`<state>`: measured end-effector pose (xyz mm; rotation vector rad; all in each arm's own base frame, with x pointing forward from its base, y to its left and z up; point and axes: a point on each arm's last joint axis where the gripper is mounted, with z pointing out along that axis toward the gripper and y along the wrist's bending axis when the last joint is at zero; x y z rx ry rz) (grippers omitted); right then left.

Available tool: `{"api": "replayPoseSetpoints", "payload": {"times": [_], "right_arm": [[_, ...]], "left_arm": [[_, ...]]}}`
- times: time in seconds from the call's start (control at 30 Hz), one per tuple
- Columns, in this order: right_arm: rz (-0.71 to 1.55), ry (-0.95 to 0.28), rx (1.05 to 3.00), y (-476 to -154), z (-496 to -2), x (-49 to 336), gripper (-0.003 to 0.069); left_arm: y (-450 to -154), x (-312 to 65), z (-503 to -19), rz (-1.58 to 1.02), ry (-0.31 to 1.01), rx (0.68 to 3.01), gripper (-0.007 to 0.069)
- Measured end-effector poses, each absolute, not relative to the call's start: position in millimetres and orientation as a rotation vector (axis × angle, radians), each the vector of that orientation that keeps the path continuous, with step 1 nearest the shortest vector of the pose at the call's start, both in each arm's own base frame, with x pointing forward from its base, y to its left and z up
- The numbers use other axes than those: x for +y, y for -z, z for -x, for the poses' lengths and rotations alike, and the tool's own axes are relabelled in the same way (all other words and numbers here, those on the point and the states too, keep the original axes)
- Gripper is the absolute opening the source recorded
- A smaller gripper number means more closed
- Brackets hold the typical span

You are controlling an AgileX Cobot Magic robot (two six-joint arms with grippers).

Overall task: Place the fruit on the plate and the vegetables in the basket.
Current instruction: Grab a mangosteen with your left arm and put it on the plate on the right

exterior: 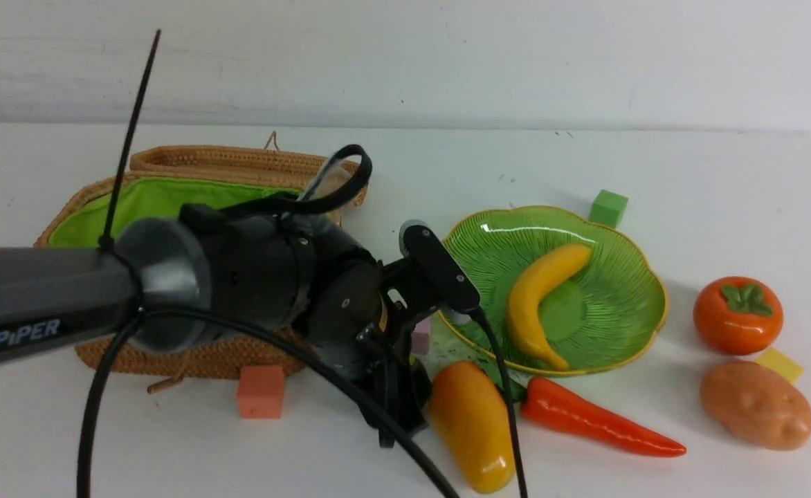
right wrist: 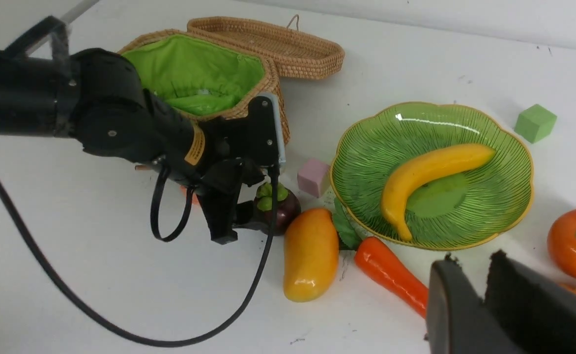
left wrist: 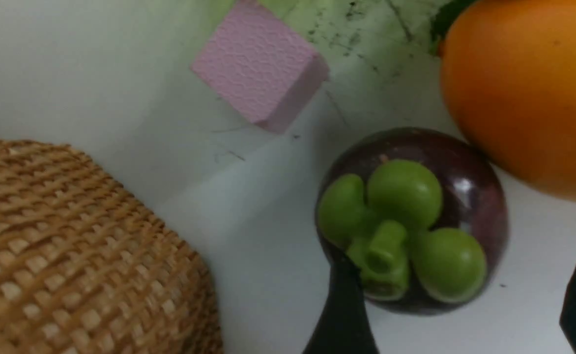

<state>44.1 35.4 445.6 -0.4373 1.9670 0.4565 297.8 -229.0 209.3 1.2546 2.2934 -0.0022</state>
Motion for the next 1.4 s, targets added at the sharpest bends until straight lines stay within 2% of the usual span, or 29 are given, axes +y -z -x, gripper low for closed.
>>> {"api": "replayPoseSetpoints", "payload": {"times": [0.3,0.7,0.87,1.17,1.23,1.3,1.33,1.37,1.4], "right_arm": [[0.438,-0.456,1.969,-445,-44,35,0.0114],[0.438,-0.456,1.969,-445,-44,35,0.0110],[0.438,-0.456,1.969,-445,-44,35,0.0110],[0.449,-0.449,1.965,-445,-44,35,0.0110],[0.452,-0.447,1.964,-445,-44,35,0.0110],[0.452,-0.447,1.964,-445,-44,35,0.0110],[0.453,-0.446,1.964,-445,-44,35,0.0110],[0.453,-0.446,1.964,-445,-44,35,0.0110],[0.453,-0.446,1.964,-445,-44,35,0.0110]], "left_arm": [[-186,-234,-306,-1.339,-0.017,2.271,0.0543],[-186,-237,-309,-1.354,-0.008,2.220,0.0542],[-186,-236,-308,-1.368,-0.014,2.221,0.0484],[-192,-230,-306,-1.431,-0.087,2.229,0.0475],[-202,-227,-304,-1.426,-0.096,2.217,0.0405],[-213,-226,-301,-1.410,-0.092,2.199,0.0167],[-217,-225,-300,-1.405,-0.091,2.194,0.0094],[-218,-224,-300,-1.402,-0.091,2.191,0.0066],[-223,-223,-299,-1.397,-0.092,2.188,0.0003]]}}
